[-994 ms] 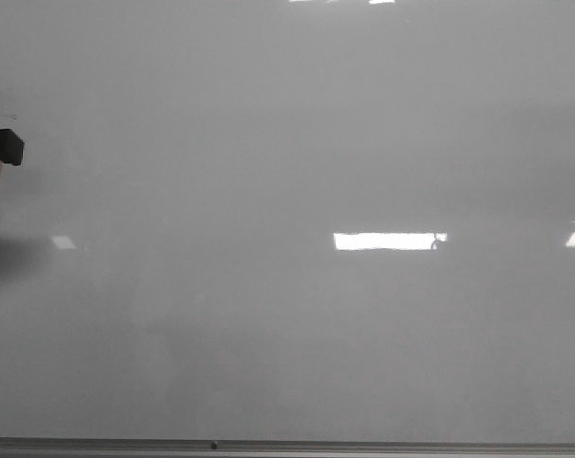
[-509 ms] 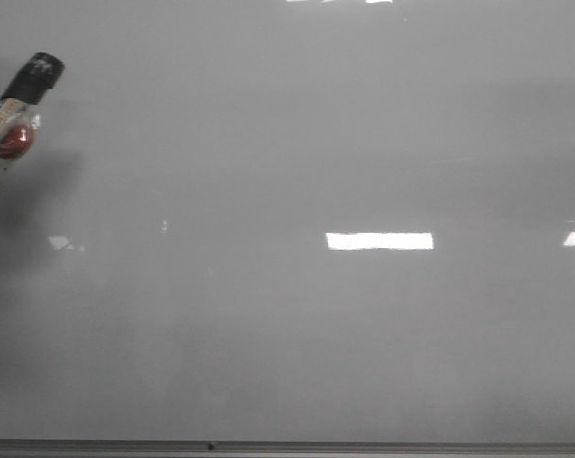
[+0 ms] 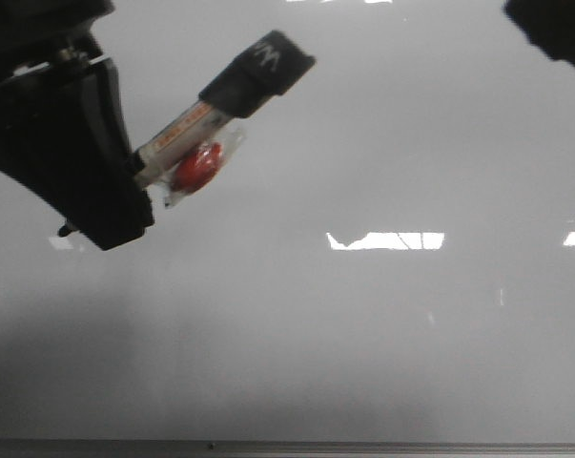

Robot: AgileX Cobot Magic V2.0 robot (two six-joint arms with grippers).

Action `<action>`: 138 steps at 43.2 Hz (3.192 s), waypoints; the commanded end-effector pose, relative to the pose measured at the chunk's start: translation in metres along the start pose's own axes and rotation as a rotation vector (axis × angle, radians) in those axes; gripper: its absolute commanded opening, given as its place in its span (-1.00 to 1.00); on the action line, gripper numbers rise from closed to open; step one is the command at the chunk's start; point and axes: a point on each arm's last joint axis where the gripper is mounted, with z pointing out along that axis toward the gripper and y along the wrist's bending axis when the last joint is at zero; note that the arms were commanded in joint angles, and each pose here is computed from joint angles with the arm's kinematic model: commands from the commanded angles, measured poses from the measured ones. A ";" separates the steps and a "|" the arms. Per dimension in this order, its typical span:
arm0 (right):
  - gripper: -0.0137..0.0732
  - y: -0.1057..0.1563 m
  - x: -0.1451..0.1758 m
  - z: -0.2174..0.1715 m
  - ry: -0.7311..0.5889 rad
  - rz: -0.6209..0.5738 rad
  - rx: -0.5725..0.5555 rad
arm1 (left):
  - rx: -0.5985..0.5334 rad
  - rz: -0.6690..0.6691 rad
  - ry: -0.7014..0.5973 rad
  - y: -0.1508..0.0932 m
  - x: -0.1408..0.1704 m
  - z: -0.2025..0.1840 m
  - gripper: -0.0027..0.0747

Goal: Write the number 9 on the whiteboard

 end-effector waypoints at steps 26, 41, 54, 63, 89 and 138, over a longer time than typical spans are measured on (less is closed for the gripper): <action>0.25 0.004 -0.063 0.044 -0.109 -0.077 -0.202 | -0.009 0.127 -0.111 -0.022 -0.037 -0.028 -0.98; -0.78 0.006 -0.059 0.044 -0.068 -0.076 -0.235 | -0.049 0.088 -0.153 -0.019 -0.041 -0.029 -0.97; -0.84 0.004 -0.061 0.044 -0.080 -0.073 -0.223 | -0.067 0.067 -0.186 -0.017 -0.044 -0.030 -0.04; -0.84 -0.011 -0.049 0.041 -0.034 -0.019 -0.201 | -0.080 -0.012 -0.194 -0.014 -0.044 -0.033 0.28; -0.84 -0.057 0.010 0.046 -0.142 0.278 0.142 | -0.303 -0.474 -0.359 -0.026 0.056 -0.077 -0.73; -0.84 -0.129 -0.062 0.095 -0.323 0.340 0.293 | -0.600 -0.462 -0.615 -0.073 0.090 -0.089 -0.98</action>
